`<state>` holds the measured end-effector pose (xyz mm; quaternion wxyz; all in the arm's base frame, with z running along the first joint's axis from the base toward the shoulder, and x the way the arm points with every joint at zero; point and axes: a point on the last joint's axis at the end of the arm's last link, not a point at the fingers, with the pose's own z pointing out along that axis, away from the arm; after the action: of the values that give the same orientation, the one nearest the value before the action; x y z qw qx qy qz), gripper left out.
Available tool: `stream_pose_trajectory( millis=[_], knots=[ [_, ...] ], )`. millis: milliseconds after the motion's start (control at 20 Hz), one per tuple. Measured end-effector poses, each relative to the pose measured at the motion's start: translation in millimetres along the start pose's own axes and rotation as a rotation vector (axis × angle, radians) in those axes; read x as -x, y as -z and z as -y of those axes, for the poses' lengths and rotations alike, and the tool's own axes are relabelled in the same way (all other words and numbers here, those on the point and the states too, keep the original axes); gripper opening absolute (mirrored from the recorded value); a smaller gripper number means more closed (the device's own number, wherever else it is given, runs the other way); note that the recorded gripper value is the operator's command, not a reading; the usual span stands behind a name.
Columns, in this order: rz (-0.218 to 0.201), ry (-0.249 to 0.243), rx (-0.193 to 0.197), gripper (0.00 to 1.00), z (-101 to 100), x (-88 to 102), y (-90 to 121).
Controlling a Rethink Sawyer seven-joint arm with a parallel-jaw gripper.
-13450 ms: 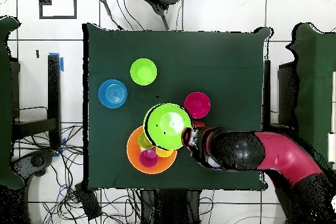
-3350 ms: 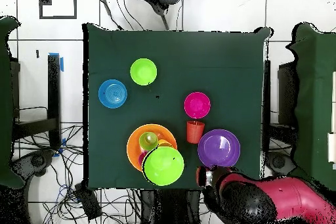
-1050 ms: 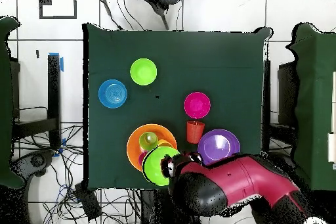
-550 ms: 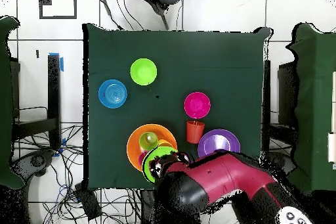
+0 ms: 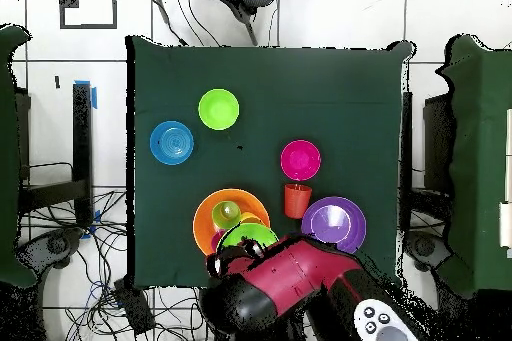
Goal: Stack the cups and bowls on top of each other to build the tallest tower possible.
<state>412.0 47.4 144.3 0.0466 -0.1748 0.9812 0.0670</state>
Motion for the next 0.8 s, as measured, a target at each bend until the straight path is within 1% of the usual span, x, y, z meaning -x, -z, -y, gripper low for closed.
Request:
stream_pose_trajectory(
  millis=[150, 250, 500, 600, 800],
  knots=[
    [-0.002, -0.005, 0.003, 1.00, -3, -4.1, -5],
    [-0.008, -0.017, 0.005, 1.00, -4, -10.2, -12],
    [-0.025, -0.052, 0.010, 1.00, -3, -19.7, -20],
    [-0.033, -0.074, 0.012, 1.00, -2, -24.0, -25],
    [-0.045, -0.094, 0.005, 1.00, 2, -28.7, -32]
  ],
)
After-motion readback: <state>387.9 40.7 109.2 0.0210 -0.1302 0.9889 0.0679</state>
